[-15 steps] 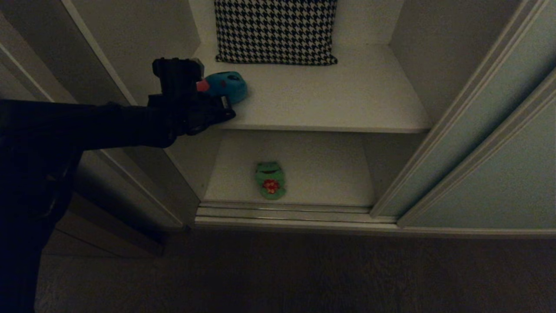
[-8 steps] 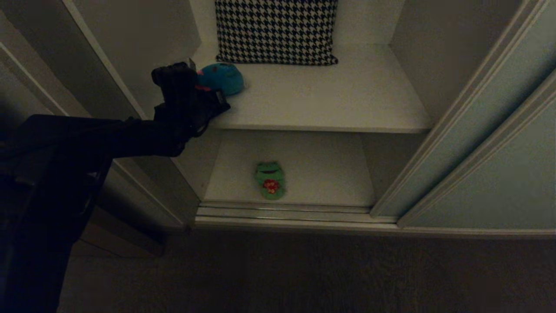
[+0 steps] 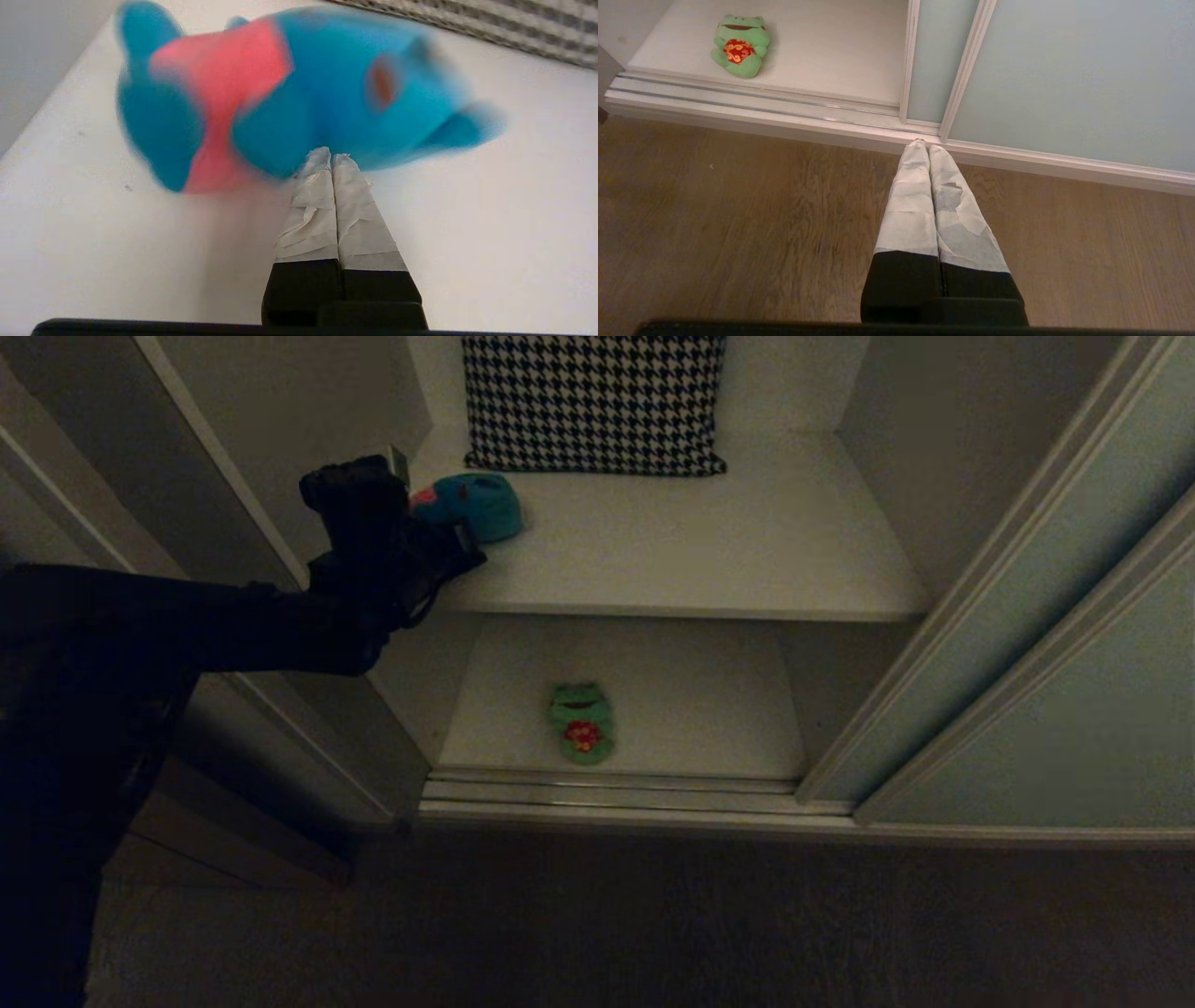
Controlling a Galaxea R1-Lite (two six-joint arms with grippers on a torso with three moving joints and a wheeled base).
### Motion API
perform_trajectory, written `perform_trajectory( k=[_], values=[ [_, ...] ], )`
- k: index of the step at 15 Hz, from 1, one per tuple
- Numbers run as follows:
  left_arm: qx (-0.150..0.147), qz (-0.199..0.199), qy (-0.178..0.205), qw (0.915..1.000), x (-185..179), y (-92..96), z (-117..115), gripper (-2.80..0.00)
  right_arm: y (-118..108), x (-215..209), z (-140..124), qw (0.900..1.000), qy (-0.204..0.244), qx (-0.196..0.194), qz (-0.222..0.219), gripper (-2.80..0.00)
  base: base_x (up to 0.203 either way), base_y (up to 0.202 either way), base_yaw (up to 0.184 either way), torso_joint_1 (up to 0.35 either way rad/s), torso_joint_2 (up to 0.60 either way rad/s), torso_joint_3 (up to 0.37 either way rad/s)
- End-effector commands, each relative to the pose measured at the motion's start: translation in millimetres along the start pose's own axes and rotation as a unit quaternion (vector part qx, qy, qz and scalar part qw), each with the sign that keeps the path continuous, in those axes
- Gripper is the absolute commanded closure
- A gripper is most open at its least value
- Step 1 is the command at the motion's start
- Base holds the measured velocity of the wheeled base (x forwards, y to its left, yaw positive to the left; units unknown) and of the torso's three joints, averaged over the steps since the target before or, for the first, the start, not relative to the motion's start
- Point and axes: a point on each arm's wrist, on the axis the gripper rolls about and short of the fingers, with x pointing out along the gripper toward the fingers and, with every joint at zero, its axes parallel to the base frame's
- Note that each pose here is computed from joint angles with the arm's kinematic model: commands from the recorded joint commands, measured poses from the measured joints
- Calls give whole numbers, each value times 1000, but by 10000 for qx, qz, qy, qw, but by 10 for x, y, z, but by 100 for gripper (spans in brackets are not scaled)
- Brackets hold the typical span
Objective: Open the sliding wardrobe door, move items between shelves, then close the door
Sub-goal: Place the green doll on the higher shelf
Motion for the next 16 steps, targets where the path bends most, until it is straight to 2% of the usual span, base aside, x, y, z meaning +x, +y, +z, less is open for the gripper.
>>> perform_trajectory(
  k=[1, 6, 8, 10, 13, 15, 16],
  values=[
    [-24, -124, -204, 9997, -328, -76, 483, 0, 0, -1, 0, 10000, -13, -2, 4, 0, 0, 0, 0, 0, 0, 0],
    [45, -372, -17, 9993, -1352, -143, 1200, 0, 0, -1, 0, 10000, -13, -2, 4, 0, 0, 0, 0, 0, 0, 0],
    [184, -376, 251, 9988, -1923, -64, 1300, 0, 0, -1, 0, 10000, -13, -2, 4, 0, 0, 0, 0, 0, 0, 0],
    [360, -339, 496, 9975, -2618, 79, 1328, 0, 0, -1, 0, 10000, -13, -2, 4, 0, 0, 0, 0, 0, 0, 0],
    [542, -37, 889, 9946, -3698, 342, 1268, 0, 0, -1, 0, 10000, -13, -2, 4, 0, 0, 0, 0, 0, 0, 0],
    [609, 182, 1040, 9925, -4320, 463, 1058, 0, 0, -1, 0, 10000, -13, -2, 4, 0, 0, 0, 0, 0, 0, 0],
    [660, 250, 1040, 9921, -4613, 507, 879, 0, 0, -1, 0, 10000, -13, -2, 4, 0, 0, 0, 0, 0, 0, 0]
  ],
)
